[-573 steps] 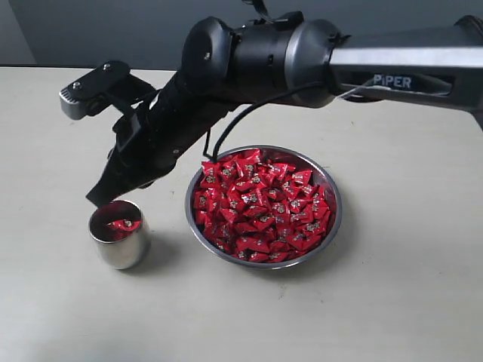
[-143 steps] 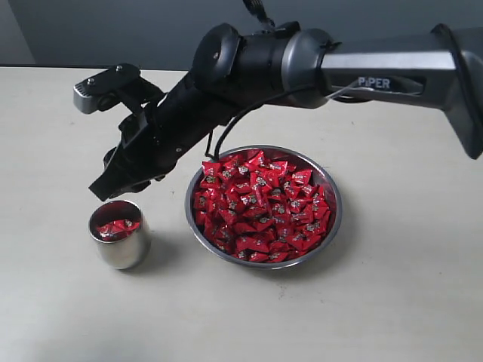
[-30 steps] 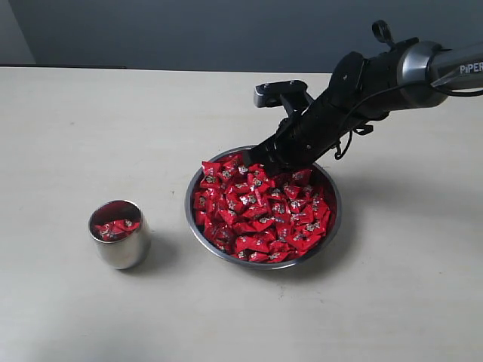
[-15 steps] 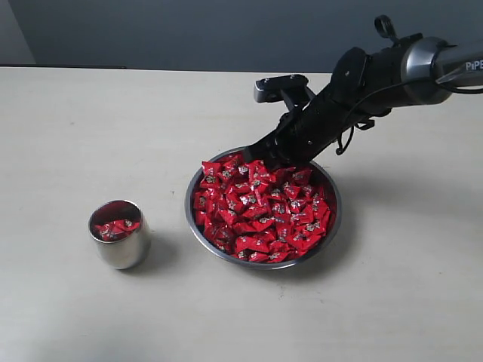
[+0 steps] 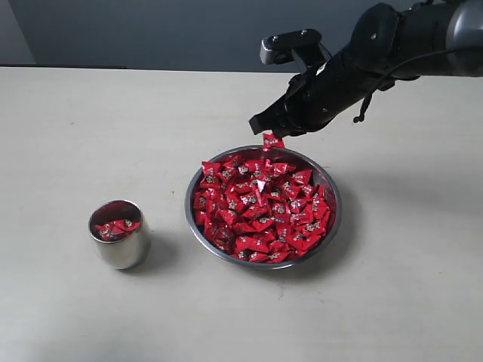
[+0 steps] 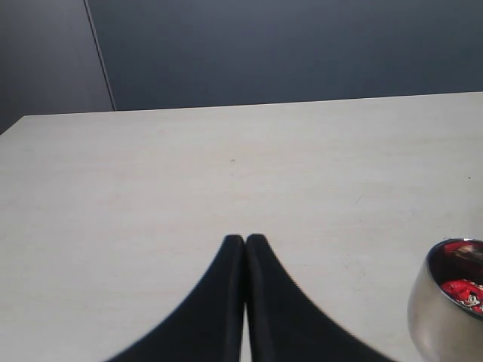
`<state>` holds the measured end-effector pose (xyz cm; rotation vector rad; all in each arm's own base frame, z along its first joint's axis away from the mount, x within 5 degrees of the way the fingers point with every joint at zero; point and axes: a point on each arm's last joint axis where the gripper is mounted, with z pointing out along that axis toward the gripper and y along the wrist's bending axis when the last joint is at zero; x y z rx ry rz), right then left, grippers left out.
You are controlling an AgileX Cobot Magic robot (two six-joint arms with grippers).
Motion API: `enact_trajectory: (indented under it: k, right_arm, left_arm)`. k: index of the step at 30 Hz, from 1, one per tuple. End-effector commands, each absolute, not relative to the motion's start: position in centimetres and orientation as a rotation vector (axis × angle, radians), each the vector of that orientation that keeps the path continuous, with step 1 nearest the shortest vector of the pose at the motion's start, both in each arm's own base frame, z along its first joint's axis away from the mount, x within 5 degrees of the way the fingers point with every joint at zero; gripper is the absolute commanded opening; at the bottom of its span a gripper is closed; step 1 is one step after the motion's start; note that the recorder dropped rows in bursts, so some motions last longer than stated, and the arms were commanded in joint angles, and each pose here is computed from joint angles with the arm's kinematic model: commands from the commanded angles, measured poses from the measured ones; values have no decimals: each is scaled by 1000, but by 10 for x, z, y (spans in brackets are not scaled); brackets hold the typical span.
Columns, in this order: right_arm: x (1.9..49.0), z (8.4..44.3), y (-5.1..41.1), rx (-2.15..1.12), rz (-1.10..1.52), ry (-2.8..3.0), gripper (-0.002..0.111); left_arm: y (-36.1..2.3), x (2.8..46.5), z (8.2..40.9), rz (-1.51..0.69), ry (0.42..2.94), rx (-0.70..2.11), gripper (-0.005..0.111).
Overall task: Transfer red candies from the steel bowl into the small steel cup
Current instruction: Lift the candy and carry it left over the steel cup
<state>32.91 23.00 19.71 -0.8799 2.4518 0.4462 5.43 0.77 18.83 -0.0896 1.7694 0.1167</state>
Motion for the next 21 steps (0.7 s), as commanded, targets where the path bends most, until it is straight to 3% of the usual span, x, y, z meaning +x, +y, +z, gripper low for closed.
enact_trajectory:
  k: [1, 13, 21]
  right_arm:
    - [324, 214, 226, -889, 456, 2454, -1]
    - [310, 223, 230, -908, 554, 2504, -1]
    - [282, 224, 268, -1069, 622, 2413, -1]
  left_arm:
    - [8, 54, 187, 114, 1767, -92, 0]
    - [8, 54, 187, 114, 1767, -92, 0]
    - [8, 54, 187, 114, 1767, -92, 0]
